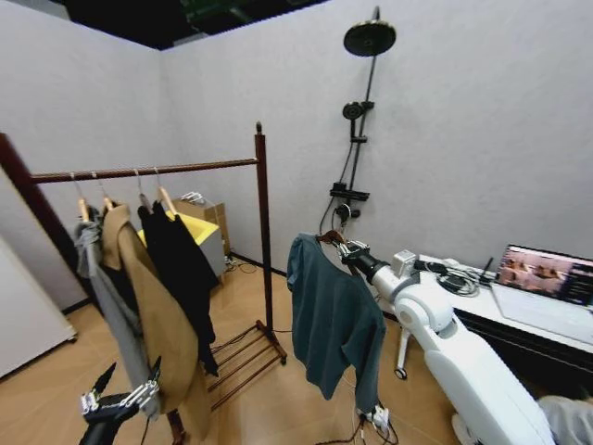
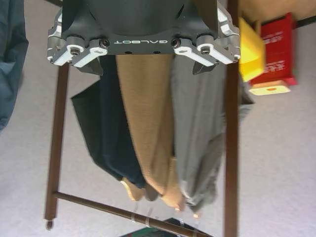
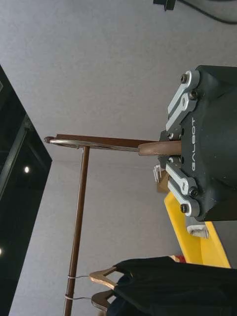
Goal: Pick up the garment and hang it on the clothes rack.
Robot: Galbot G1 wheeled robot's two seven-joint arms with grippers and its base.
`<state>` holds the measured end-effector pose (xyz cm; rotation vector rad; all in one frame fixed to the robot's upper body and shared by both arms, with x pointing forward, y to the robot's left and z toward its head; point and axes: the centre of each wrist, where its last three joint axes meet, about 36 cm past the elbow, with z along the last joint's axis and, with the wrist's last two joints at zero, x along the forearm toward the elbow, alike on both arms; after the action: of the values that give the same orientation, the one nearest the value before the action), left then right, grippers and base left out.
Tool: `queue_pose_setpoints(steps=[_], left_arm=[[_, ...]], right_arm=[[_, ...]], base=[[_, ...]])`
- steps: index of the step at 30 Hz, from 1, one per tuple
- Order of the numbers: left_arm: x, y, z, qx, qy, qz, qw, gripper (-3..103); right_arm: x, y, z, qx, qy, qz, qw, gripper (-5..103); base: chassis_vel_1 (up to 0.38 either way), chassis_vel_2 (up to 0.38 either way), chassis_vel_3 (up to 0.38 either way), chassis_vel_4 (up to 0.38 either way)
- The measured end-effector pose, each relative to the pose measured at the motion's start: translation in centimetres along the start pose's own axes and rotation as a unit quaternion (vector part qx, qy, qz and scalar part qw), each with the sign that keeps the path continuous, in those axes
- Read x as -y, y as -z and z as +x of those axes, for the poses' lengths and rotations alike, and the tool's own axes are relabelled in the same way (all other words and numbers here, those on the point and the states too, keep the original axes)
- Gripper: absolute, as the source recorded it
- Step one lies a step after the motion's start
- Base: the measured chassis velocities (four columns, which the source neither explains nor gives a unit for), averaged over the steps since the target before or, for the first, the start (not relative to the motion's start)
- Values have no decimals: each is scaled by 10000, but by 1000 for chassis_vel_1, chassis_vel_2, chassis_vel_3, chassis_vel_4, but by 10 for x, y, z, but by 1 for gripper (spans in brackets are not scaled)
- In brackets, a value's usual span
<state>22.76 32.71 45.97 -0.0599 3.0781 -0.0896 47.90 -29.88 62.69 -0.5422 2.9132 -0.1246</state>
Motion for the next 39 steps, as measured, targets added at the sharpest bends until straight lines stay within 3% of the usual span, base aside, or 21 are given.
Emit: queue_pose_setpoints(steps=[23,27,39], left_arm=[[0,0,0,0,0,0,10000,100],[0,0,0,0,1,0,10000,100],[0,0,0,-1,0,0,10000,100]], right_arm=[[24,-20,-1,5,-560,165,9983,10],[24,-19,-3,117,-550,314,9979,10],[18,-22,-8,148,-450,338,9983,10]], base=[[132,125,126,122],[90,88,73,68],[-52,55,58,-50]])
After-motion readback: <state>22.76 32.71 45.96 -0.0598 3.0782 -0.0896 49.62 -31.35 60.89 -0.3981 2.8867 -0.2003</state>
